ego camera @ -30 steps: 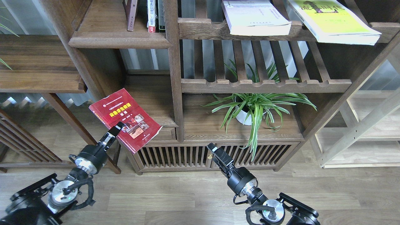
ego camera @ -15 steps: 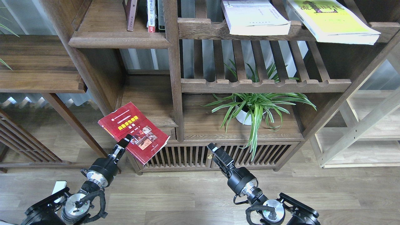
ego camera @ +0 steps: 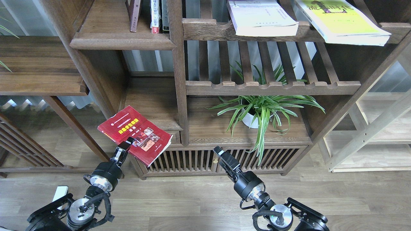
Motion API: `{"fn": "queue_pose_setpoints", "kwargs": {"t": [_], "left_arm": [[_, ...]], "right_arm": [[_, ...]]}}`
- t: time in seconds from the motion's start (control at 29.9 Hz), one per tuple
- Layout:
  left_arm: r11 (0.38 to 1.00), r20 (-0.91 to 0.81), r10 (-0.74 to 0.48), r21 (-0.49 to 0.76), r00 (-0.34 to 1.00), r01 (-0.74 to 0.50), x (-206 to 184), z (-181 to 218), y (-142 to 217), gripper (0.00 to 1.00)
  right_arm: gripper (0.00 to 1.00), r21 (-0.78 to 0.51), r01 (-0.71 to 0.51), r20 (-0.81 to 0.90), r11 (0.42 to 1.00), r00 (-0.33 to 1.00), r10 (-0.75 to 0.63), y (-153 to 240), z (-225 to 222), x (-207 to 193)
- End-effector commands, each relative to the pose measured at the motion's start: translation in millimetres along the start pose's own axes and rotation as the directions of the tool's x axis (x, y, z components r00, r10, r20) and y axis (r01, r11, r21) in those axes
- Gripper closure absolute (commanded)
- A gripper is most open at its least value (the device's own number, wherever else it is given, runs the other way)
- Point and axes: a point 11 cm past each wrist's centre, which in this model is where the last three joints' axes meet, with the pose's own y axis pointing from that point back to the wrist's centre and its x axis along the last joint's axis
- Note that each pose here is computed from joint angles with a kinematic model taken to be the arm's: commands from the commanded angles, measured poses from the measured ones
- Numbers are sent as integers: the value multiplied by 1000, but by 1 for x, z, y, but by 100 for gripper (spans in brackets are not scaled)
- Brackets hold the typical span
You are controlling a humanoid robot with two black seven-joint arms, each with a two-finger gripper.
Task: Organize books on shelf
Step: 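Hold the red book in the left gripper and adjust its grip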
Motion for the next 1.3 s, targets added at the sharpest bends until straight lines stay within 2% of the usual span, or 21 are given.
{"fn": "queue_pose_setpoints", "kwargs": {"t": [0.0,0.57,0.8,1.07,1.2,1.27], "left_arm": [[1000,-26,8,-7,1000,-8,2,-2,2,97],[1000,-79,17,22,997,-16,8,-26,14,100],[999,-113,34,27,993,-31,16,-16,20,100],[988,-45,30,154,999,-23,18,-24,22,100],[976,15,23,216,1000,-25,19,0,30,100],[970,33,-22,245,999,13,5,10,31,100]], "right_arm": [[1,0,1,-1,1000,1000,-1,-1,-1,0],[1,19,1,7,1000,1000,-1,0,-4,0],[1,19,-1,8,1000,1000,1,1,-4,1],[1,19,-16,3,1000,1000,16,2,-5,5],[1,23,-17,6,1000,1000,17,3,-6,6],[1,22,-16,4,1000,1000,16,2,-6,5]]}}
